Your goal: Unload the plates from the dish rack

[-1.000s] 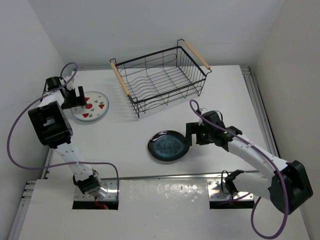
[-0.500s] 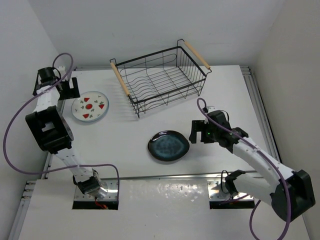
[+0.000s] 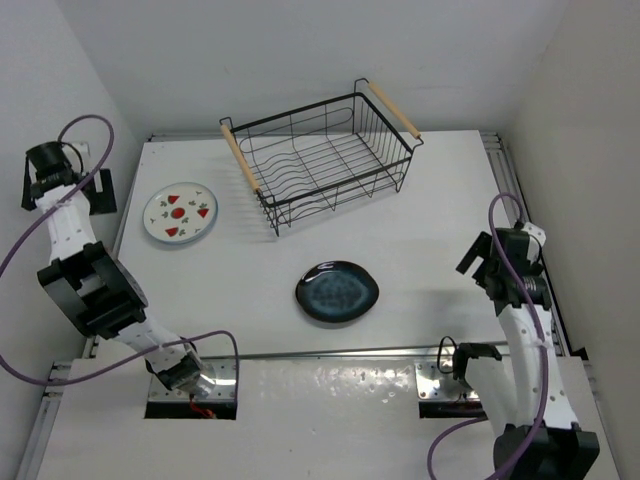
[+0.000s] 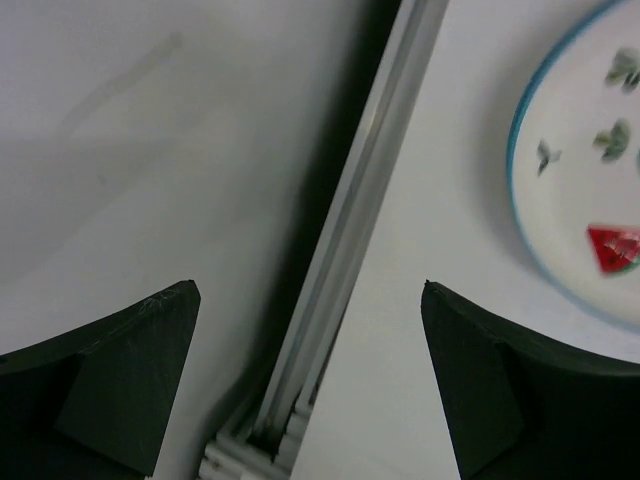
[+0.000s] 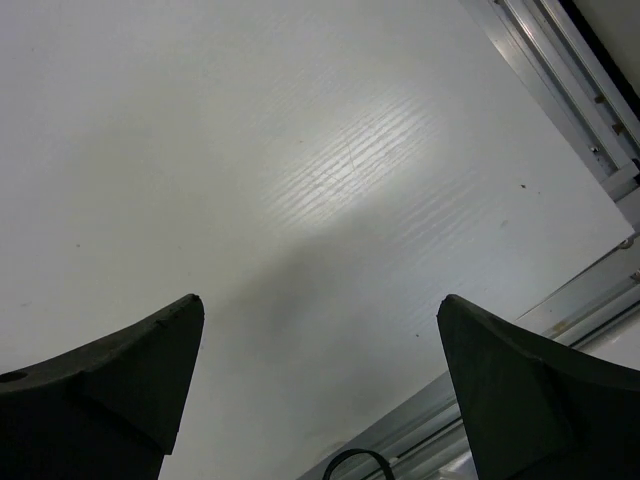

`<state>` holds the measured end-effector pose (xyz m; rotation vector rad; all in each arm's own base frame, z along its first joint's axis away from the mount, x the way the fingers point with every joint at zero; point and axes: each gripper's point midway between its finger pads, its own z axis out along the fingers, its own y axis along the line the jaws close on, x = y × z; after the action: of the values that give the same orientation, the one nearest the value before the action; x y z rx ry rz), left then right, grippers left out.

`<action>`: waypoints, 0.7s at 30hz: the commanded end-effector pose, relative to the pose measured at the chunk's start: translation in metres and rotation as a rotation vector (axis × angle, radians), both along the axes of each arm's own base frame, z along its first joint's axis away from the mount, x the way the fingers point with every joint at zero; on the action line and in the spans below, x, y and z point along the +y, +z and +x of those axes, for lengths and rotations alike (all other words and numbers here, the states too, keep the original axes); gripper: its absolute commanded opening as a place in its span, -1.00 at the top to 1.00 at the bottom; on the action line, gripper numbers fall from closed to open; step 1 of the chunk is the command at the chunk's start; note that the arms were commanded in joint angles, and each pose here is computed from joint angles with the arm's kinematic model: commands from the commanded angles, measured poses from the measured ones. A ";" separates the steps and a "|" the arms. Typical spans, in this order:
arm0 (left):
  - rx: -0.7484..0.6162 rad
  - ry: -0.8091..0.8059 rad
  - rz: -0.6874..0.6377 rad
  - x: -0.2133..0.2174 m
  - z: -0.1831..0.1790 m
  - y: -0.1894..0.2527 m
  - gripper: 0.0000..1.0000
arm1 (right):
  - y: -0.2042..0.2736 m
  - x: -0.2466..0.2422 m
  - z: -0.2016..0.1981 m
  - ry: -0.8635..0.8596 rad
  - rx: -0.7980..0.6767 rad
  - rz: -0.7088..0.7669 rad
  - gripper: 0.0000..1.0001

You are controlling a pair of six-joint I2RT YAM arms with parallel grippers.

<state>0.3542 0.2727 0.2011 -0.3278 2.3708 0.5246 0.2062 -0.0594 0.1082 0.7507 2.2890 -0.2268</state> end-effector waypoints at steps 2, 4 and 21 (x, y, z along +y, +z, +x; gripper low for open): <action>0.089 -0.010 0.041 -0.011 -0.042 -0.007 -0.99 | 0.006 -0.011 -0.006 -0.081 -0.047 -0.024 -0.98; 0.093 -0.002 0.051 -0.014 -0.052 -0.011 -0.99 | 0.007 -0.011 -0.005 -0.091 -0.055 -0.017 -0.98; 0.059 -0.032 0.026 -0.028 -0.057 -0.007 -0.99 | 0.014 -0.003 -0.001 -0.084 -0.110 0.030 -0.98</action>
<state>0.2937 0.2457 0.1744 -0.2902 2.4866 0.5377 0.2028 -0.0633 0.1192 0.8506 2.1882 -0.2075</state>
